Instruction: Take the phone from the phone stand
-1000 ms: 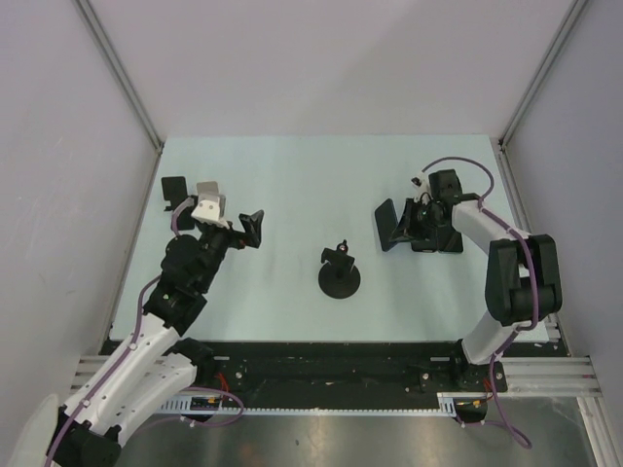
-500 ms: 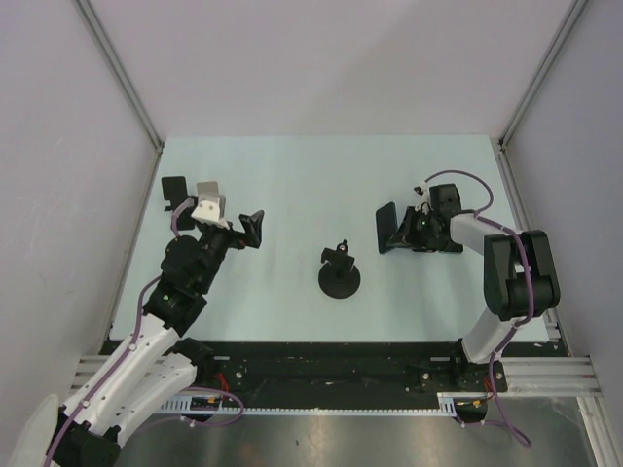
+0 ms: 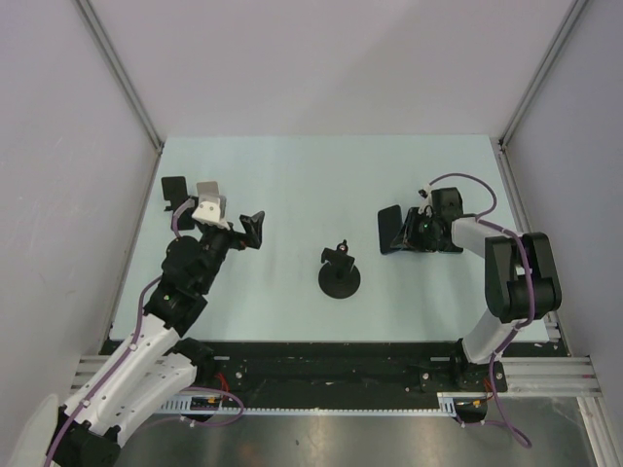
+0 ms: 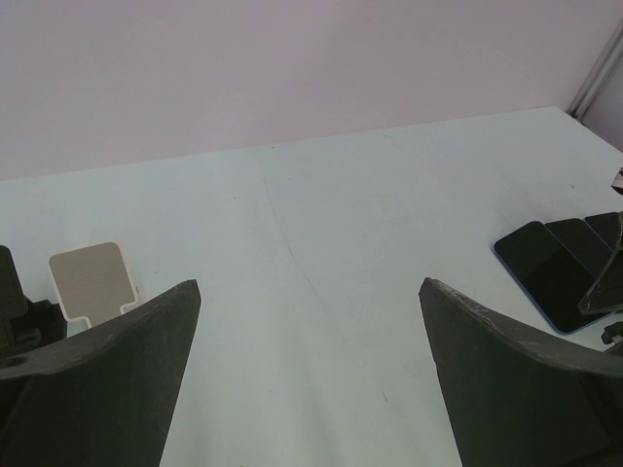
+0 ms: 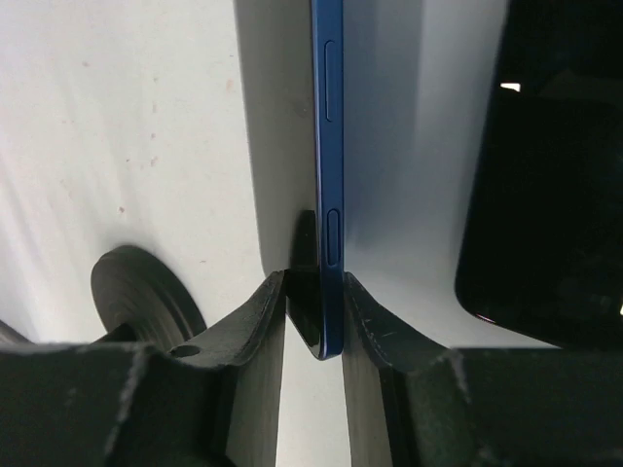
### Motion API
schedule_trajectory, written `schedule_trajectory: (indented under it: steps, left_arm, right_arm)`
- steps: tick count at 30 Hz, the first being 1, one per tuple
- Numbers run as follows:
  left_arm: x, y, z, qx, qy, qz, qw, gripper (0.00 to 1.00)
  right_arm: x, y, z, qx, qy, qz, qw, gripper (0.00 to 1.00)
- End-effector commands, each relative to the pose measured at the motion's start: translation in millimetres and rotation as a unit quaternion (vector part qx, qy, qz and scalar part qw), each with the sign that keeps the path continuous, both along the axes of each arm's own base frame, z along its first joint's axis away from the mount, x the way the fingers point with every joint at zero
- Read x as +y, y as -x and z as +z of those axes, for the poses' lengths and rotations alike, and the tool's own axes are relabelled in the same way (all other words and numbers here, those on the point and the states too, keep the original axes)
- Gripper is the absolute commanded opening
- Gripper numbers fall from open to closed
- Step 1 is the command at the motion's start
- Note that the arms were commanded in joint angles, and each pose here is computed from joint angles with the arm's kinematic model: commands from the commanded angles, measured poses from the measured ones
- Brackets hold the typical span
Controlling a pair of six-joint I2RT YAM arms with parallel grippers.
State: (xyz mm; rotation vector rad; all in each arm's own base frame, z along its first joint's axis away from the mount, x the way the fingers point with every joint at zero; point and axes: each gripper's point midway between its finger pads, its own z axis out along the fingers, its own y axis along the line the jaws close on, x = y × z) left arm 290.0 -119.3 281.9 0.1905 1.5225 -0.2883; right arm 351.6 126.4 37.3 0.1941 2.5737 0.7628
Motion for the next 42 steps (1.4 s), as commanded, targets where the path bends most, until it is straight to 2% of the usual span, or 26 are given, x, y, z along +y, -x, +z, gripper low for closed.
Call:
schedule_trajectory:
  steps: [1,10,15,19,23,27,31,38,42]
  left_arm:
    - [-3.9,2.0,8.7,-0.016,0.014,-0.009,1.0,1.0]
    - [-5.4,3.0,9.3,-0.017,0.018,-0.013,1.0,1.0]
    - [-5.2,2.9,9.7,-0.018,0.019,-0.013,1.0,1.0]
    - [-5.9,2.9,10.0,-0.017,0.021,-0.014,1.0,1.0]
    - [-6.9,2.6,8.4,-0.015,0.022,-0.016,1.0,1.0]
    - [-7.4,3.3,9.3,-0.017,0.025,-0.018,0.999,1.0]
    - [-6.9,3.0,9.3,-0.017,0.024,-0.017,0.999,1.0]
    - [-7.9,3.1,8.8,-0.016,0.026,-0.019,0.999,1.0]
    - [-9.0,2.9,7.6,-0.015,0.026,-0.021,0.999,1.0]
  right_arm:
    - [-25.6,6.5,-14.5,0.01,0.066,-0.024,0.997,0.32]
    - [-30.1,3.0,-8.8,-0.008,0.102,-0.036,0.994,0.47]
    - [-29.1,-4.2,13.1,-0.049,0.128,-0.048,0.989,0.62]
    - [-24.1,-11.2,36.6,-0.087,0.144,-0.053,0.984,0.69]
    - [3.9,-24.1,63.7,-0.132,0.116,-0.028,0.984,0.76]
    - [46.8,-28.7,70.8,-0.141,0.084,0.012,0.986,0.77]
    - [72.5,-29.3,54.3,-0.121,0.073,0.036,0.989,0.78]
    - [84.5,-20.3,21.5,-0.072,0.078,0.067,0.992,0.81]
    - [84.1,-21.8,10.6,-0.067,0.083,0.075,0.991,0.81]
